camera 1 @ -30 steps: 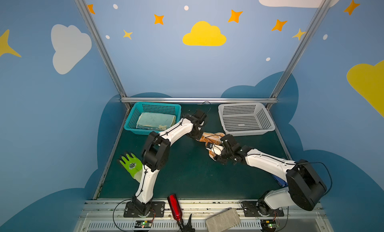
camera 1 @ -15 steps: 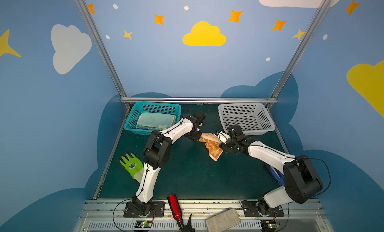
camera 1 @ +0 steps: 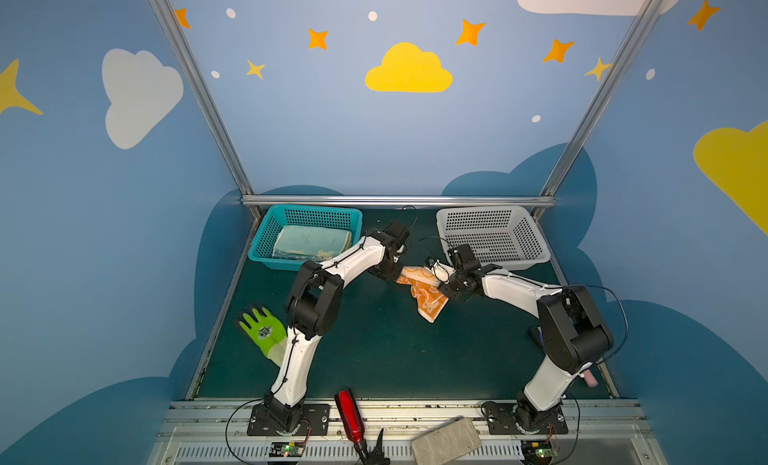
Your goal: Fold and stack the towels
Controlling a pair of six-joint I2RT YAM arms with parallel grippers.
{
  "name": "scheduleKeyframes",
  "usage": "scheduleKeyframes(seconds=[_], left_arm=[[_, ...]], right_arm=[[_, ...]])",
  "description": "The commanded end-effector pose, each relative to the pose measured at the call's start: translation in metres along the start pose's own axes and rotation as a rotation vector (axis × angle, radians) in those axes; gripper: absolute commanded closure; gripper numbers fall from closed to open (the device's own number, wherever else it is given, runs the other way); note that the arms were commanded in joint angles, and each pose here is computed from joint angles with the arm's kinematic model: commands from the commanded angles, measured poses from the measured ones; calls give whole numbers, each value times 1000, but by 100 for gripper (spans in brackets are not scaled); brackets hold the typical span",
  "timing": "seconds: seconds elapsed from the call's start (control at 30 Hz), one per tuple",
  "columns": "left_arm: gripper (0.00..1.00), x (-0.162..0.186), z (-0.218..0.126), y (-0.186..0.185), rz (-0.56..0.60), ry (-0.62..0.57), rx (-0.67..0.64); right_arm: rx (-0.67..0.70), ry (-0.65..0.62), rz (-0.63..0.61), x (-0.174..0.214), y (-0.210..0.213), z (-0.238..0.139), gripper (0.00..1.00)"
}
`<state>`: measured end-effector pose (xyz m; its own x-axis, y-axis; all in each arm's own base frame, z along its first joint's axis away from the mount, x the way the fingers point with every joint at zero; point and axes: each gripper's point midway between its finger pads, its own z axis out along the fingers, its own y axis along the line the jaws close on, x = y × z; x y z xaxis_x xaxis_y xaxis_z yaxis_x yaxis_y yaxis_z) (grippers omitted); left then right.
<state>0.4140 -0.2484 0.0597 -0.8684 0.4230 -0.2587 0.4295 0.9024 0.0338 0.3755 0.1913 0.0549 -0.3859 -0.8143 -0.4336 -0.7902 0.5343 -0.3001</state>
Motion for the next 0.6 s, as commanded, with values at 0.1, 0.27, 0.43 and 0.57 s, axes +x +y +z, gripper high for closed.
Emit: scheduleKeyframes(seconds=[0.1,0.27,0.43,0.57], left_arm=[[96,-10,-16,3,-4,-36,-1],[96,-13,-21,2,-15,-49,19],[96,-21,-40,-7,-28,-108,94],[96,-26,-70,-12,-30,-179,138]], right_arm=[[-25,29,4,3,-5,2,72],[-61,27,-5,3,1,0,100],[-60,-44,56,-15,-2,-24,100],[-11,-125,133,-41,-18,-64,100]])
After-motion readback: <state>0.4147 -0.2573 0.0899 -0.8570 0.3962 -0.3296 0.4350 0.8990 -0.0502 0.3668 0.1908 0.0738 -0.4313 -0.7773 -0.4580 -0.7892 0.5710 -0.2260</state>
